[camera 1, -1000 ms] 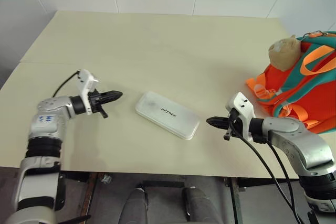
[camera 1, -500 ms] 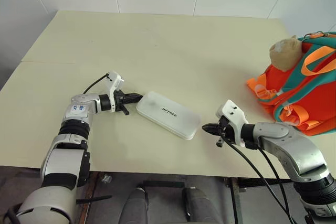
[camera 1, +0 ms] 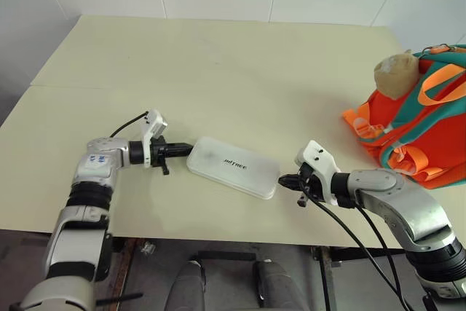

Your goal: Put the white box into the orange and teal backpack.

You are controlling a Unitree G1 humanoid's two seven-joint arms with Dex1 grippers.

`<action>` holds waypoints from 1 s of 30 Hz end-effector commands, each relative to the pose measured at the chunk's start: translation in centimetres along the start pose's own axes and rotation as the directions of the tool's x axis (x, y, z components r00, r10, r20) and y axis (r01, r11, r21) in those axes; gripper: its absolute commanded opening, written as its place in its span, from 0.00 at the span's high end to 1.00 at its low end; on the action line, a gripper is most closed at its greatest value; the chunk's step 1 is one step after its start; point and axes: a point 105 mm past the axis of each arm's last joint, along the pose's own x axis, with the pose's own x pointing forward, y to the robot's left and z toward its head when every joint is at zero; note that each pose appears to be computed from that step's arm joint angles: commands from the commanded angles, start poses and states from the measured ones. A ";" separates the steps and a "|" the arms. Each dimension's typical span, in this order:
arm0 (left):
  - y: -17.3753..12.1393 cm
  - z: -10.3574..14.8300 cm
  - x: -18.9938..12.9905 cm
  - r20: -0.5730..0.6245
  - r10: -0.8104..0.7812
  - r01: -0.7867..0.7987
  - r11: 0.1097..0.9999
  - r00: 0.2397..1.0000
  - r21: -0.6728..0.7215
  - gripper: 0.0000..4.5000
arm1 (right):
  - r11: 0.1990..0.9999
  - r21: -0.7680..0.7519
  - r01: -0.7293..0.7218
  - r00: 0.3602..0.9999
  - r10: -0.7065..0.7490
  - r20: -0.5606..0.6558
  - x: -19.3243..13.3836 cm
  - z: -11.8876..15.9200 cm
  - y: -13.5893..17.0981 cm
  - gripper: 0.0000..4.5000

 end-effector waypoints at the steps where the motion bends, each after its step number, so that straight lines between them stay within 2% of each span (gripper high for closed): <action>1: -2.7 -0.2 0.5 -0.049 -0.112 0.113 0.993 0.992 0.017 1.00 | 0.996 -0.079 -0.043 0.998 0.047 0.052 -0.4 2.0 0.4 1.00; 7: -5.0 -0.5 -0.2 -0.095 -0.136 0.137 0.991 0.986 -0.004 1.00 | 0.991 -0.107 -0.076 0.997 0.077 0.007 -0.8 1.7 -0.2 1.00; 14: -5.8 -1.0 -0.7 -0.127 -0.114 0.111 0.993 0.985 -0.031 1.00 | 0.985 -0.123 -0.119 0.993 0.116 -0.032 -0.6 1.2 -0.4 1.00; 20: -4.8 -1.1 -2.1 -0.149 -0.020 0.022 1.000 0.989 0.013 1.00 | 0.985 -0.153 -0.075 0.992 0.058 -0.113 -0.8 -0.6 -1.6 1.00; 24: -4.0 0.2 -3.1 -0.084 0.069 -0.066 0.997 0.994 0.040 1.00 | 0.982 -0.188 -0.003 0.989 -0.025 -0.145 -1.5 -1.4 -3.3 1.00; 27: -3.6 0.5 -3.8 -0.142 0.170 -0.161 0.984 0.975 0.074 1.00 | 0.980 -0.195 0.036 0.989 -0.063 -0.135 -2.0 -1.2 -4.4 1.00; 28: -3.4 0.5 -4.1 -0.147 0.198 -0.194 0.980 0.969 0.043 1.00 | 0.980 -0.194 0.048 0.989 -0.074 -0.127 -2.3 -1.0 -4.7 1.00; 30: -3.0 0.6 -4.5 -0.141 0.225 -0.230 0.973 0.964 -0.019 0.91 | 0.979 -0.191 0.069 0.991 -0.089 -0.100 -2.9 -0.4 -5.3 0.92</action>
